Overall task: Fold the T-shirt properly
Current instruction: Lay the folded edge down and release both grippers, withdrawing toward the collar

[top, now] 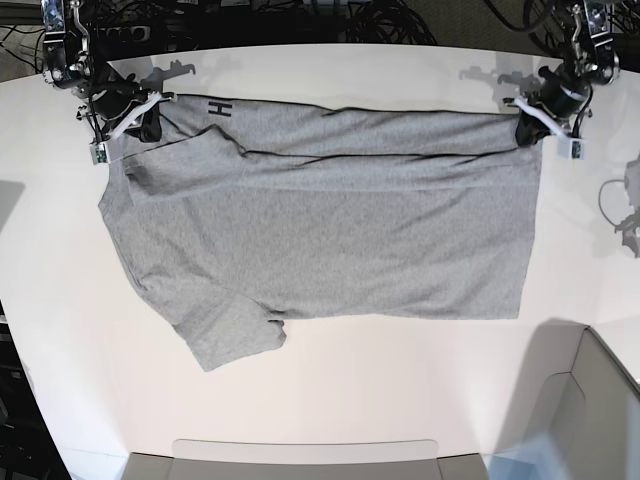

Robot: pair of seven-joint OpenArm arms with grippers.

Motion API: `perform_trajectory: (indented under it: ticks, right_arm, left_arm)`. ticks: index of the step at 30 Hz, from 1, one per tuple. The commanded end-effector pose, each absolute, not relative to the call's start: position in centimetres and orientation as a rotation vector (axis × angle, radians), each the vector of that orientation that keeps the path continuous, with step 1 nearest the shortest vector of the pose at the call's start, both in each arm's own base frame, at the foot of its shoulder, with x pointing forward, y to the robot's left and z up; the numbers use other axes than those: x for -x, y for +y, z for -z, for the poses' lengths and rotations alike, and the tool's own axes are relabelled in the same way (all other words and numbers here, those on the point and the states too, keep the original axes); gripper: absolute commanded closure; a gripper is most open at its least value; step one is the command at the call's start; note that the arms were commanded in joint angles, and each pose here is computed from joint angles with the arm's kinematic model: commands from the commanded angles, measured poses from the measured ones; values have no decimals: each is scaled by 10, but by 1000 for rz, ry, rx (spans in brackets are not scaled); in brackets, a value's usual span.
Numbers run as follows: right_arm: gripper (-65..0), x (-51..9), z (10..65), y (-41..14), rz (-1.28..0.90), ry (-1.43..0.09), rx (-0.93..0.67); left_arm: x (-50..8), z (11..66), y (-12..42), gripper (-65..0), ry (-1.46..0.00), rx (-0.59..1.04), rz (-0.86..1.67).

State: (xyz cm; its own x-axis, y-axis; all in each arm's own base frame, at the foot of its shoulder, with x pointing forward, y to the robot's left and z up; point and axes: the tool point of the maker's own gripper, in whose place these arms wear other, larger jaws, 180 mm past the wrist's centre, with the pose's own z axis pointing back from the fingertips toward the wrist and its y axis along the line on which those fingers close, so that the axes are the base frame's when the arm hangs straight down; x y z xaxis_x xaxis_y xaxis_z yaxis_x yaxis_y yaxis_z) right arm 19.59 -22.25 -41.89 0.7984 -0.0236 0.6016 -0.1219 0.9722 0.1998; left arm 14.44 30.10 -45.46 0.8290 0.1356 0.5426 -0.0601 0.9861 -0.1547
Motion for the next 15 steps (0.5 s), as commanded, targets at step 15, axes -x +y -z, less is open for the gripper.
perform_trajectory:
  ticks: [15]
  right_arm:
    - [0, -187, 399, -237, 11, -711, -229]
  left_arm:
    - [-97, 423, 328, 0, -473, -17, -40]
